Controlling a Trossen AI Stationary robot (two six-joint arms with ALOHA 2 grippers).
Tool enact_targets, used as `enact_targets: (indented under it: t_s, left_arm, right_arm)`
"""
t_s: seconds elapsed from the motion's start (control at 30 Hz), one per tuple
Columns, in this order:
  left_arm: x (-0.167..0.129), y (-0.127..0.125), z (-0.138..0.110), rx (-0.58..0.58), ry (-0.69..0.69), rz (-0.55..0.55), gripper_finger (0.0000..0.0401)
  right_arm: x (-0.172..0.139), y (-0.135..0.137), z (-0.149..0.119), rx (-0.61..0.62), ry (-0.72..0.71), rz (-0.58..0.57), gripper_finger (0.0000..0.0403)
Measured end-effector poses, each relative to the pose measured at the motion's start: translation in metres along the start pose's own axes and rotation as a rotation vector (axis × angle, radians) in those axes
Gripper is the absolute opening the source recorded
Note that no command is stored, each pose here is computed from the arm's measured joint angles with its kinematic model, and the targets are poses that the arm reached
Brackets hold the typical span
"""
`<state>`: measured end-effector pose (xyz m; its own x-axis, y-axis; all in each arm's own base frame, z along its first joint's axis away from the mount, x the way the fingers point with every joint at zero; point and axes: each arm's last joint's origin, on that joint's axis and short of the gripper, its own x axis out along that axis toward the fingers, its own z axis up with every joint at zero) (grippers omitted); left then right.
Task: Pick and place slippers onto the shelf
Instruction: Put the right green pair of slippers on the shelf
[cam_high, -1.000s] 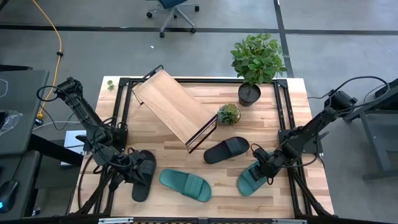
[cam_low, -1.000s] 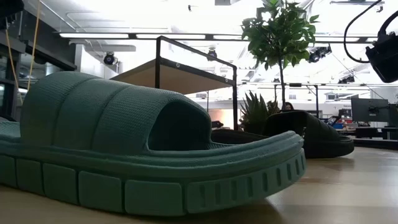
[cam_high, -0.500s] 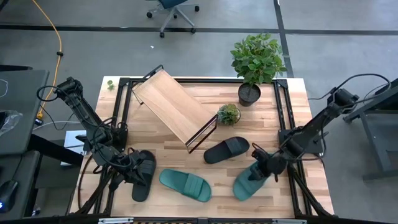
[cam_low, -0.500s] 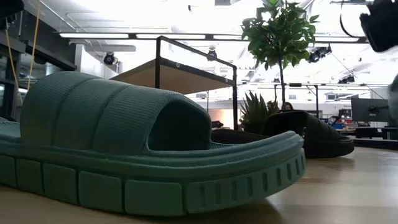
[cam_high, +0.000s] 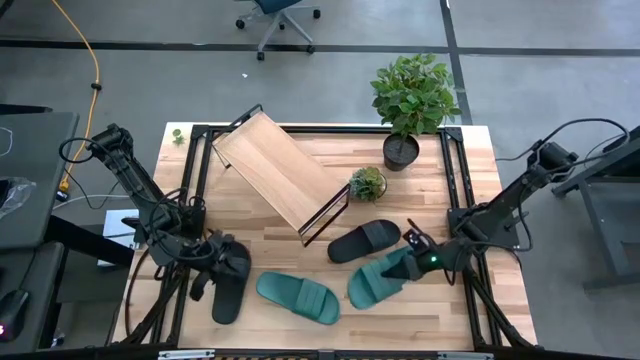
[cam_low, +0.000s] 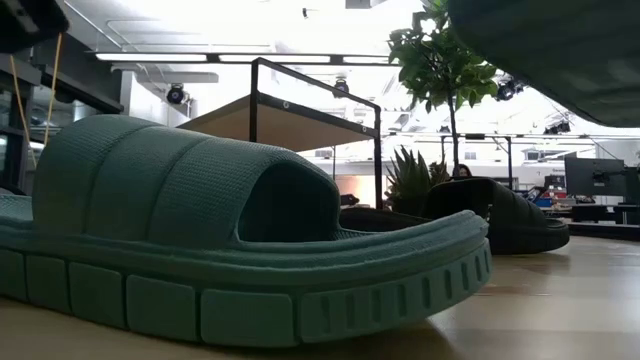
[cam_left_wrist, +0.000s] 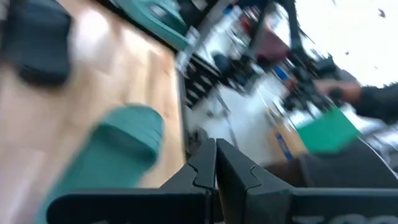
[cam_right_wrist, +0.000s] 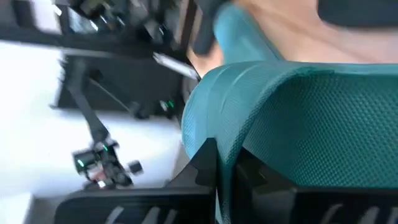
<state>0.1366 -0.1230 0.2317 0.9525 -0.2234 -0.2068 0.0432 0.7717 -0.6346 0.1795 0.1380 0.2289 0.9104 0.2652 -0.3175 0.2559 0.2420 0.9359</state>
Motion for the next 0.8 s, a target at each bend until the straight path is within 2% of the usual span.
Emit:
enact_targets:
  t_s: [0.23,0.4,0.47,0.67,0.8]
  left_arm:
    - [-0.001,0.005,0.005,0.0,-0.177,0.158,0.0001]
    - [-0.001,0.006,0.007,-0.039,-0.231,0.197,0.0001]
    - [-0.001,0.006,0.007,-0.045,-0.243,0.206,0.0001]
    - [-0.002,0.008,0.011,-0.044,-0.354,0.301,0.0001]
    - [0.003,0.008,0.027,-0.022,-0.385,0.334,0.0007]
  right_arm:
    - [0.005,0.009,0.02,-0.121,-0.186,0.062,0.0]
    - [0.008,0.026,0.04,-0.232,-0.246,0.05,0.0]
    - [0.008,0.038,0.049,-0.288,-0.254,0.024,0.0]
    - [0.001,0.065,0.078,-0.432,-0.298,-0.151,0.0]
    - [-0.004,0.083,0.092,-0.511,-0.299,-0.139,0.0]
